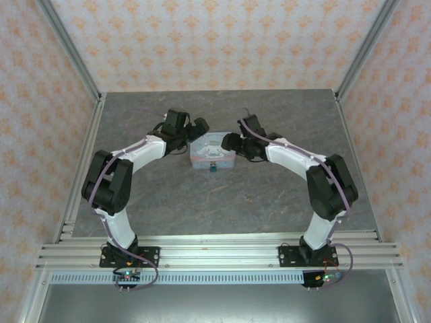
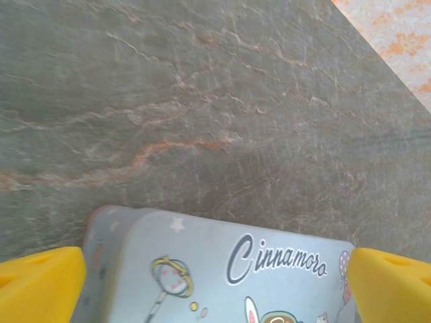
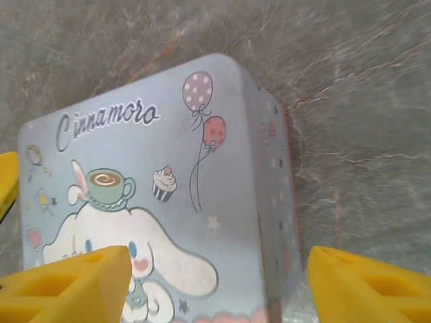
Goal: Unlock the padlock with the key
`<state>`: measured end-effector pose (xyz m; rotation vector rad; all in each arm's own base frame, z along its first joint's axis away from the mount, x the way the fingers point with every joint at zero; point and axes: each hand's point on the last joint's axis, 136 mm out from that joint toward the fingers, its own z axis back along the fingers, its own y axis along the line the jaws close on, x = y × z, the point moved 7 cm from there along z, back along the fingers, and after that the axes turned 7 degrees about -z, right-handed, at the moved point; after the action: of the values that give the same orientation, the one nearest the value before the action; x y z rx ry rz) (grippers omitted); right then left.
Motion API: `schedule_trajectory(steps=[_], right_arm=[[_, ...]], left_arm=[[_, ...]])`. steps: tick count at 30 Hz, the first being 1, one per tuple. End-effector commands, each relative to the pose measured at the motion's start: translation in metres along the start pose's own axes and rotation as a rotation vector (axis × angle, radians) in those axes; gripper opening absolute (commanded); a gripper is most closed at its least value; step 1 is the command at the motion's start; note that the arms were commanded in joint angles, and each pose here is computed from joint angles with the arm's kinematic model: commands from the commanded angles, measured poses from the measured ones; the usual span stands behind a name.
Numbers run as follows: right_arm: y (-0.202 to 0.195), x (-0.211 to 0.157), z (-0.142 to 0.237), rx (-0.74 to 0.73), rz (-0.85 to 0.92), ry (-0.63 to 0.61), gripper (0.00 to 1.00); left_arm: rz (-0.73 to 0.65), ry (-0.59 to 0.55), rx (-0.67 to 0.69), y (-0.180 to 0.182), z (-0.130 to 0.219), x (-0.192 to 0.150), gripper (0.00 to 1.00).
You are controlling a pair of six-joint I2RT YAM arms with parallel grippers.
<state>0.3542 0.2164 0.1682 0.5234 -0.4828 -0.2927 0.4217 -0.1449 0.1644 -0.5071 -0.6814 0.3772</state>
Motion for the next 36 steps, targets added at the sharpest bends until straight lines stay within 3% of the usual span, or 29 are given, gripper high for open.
schedule_trajectory(steps=[1, 7, 19, 36], right_arm=[[-0.008, 0.008, 0.036, -0.032, 0.011, -0.102, 0.71], [-0.039, -0.022, 0.056, -0.105, 0.043, -0.03, 0.69], [-0.114, -0.109, 0.066, -0.262, 0.076, 0.217, 0.52], [-0.095, -0.126, 0.035, -0.3, 0.155, 0.275, 0.43]], left_arm=[[0.002, -0.071, 0.051, 0.017, 0.032, 0.022, 1.0], [-0.021, -0.06, 0.064, 0.034, 0.066, 0.007, 1.0], [-0.06, 0.03, 0.035, 0.036, 0.112, -0.083, 1.0], [-0.091, 0.038, 0.058, 0.033, 0.109, -0.085, 1.0]])
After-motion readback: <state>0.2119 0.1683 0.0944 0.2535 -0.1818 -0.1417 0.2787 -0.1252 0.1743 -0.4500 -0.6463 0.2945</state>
